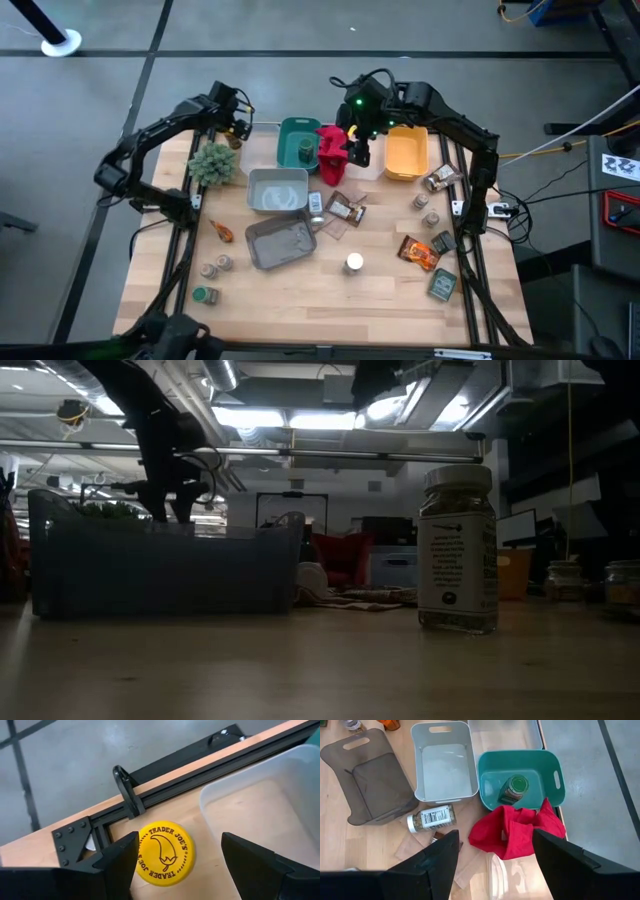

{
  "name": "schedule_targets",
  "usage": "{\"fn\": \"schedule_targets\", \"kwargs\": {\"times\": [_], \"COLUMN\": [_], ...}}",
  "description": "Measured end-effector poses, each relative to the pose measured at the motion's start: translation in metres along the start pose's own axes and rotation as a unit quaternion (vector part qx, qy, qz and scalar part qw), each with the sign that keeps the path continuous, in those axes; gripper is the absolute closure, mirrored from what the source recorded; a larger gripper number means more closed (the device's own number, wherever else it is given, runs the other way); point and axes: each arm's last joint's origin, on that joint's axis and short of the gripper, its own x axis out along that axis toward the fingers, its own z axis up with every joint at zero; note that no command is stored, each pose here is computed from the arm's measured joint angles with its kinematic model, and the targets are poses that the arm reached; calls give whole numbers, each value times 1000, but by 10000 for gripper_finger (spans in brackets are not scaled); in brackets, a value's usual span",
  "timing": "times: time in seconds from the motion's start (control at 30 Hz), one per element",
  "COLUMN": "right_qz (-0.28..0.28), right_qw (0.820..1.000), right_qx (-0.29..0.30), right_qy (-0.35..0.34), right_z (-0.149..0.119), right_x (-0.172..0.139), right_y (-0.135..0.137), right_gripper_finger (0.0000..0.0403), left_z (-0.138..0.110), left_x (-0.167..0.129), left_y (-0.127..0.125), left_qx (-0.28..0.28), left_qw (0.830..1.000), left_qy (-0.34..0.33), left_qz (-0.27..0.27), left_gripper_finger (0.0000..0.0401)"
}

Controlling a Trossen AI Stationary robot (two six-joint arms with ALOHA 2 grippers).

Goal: Sort spices by type
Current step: Put the yellow seasoning bottle into the left transparent bin

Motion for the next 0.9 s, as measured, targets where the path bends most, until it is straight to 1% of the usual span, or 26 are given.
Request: {"fn": "schedule_targets", "kwargs": {"times": [0.2, 0.9], "right_qz": [0, 2], "right_qw": [1000, 1000], "right_qx": [0, -2], "right_qy": [0, 9], "right_z": [0, -2], "right_x": [0, 0], "right_y": [0, 0], "right_gripper_finger": [152, 152], "left_z": [0, -1], "left_x": [3, 7], "left_y": [-2, -2], "left_qx": [2, 6], "left_qw": [1000, 1000], "left_qy": [5, 13], "left_qz": [18, 20], "left_gripper_finger": [128, 128]}}
